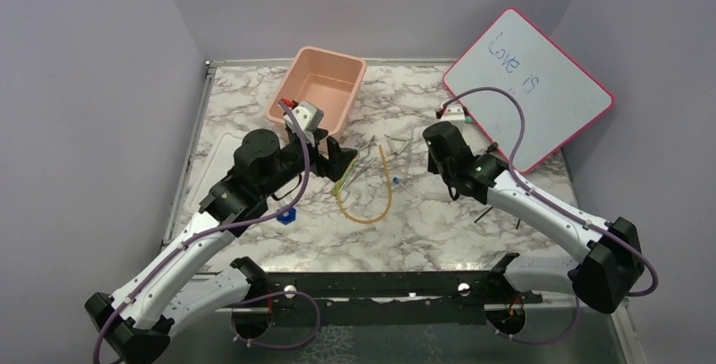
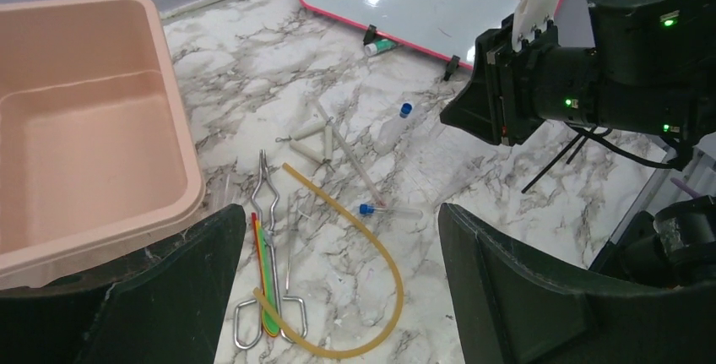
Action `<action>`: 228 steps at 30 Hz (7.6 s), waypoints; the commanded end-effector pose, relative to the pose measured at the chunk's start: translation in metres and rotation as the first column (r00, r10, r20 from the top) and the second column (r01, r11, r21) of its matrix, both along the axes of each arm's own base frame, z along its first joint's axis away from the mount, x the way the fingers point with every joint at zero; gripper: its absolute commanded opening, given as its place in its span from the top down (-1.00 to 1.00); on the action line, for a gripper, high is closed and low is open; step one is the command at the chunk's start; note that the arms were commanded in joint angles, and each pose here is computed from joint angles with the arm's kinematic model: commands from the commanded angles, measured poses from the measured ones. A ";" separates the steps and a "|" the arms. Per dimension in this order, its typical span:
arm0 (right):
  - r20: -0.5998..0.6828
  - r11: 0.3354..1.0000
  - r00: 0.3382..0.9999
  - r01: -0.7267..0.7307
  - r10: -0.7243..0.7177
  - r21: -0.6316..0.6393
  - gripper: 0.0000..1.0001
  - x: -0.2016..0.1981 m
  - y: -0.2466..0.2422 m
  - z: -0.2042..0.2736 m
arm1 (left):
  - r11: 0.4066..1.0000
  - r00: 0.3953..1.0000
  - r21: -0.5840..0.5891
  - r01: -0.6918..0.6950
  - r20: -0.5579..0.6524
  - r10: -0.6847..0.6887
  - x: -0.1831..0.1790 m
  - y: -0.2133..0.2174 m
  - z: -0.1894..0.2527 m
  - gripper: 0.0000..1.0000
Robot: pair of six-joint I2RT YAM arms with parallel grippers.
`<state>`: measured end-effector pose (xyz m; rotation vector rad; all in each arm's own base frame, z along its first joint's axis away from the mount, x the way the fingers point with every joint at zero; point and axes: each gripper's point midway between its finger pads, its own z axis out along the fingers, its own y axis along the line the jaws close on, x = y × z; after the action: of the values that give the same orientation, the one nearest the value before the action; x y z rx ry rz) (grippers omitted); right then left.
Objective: Organize the chemistry lab equipment
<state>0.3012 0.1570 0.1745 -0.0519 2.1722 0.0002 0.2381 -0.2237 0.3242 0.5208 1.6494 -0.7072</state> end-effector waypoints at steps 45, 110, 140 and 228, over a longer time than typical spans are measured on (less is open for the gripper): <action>-0.053 0.991 0.991 0.124 -0.121 0.047 0.66 0.045 -0.015 -0.090 | 0.999 0.999 -0.025 -0.022 -0.037 0.021 0.006 -0.004 -0.016 -0.73; -0.462 0.916 0.805 -0.398 0.372 0.045 0.12 -0.016 0.069 -0.148 | 0.998 0.994 -0.003 -0.062 -0.092 0.061 0.015 -0.005 -0.035 -0.75; -0.163 0.865 0.853 -0.469 0.496 0.178 0.75 0.000 0.111 -0.075 | 1.000 0.993 -0.022 -0.006 -0.114 0.003 0.013 -0.018 -0.041 -0.74; 0.261 0.724 0.843 -0.537 0.470 0.433 0.75 -0.040 0.107 0.163 | 0.963 0.964 0.110 0.247 0.077 -0.256 -0.010 -0.037 0.003 -0.56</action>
<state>0.2373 0.2922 0.3453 -0.4364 1.9030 1.0858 0.2131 -0.2730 0.3051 0.9985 1.5420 -0.8422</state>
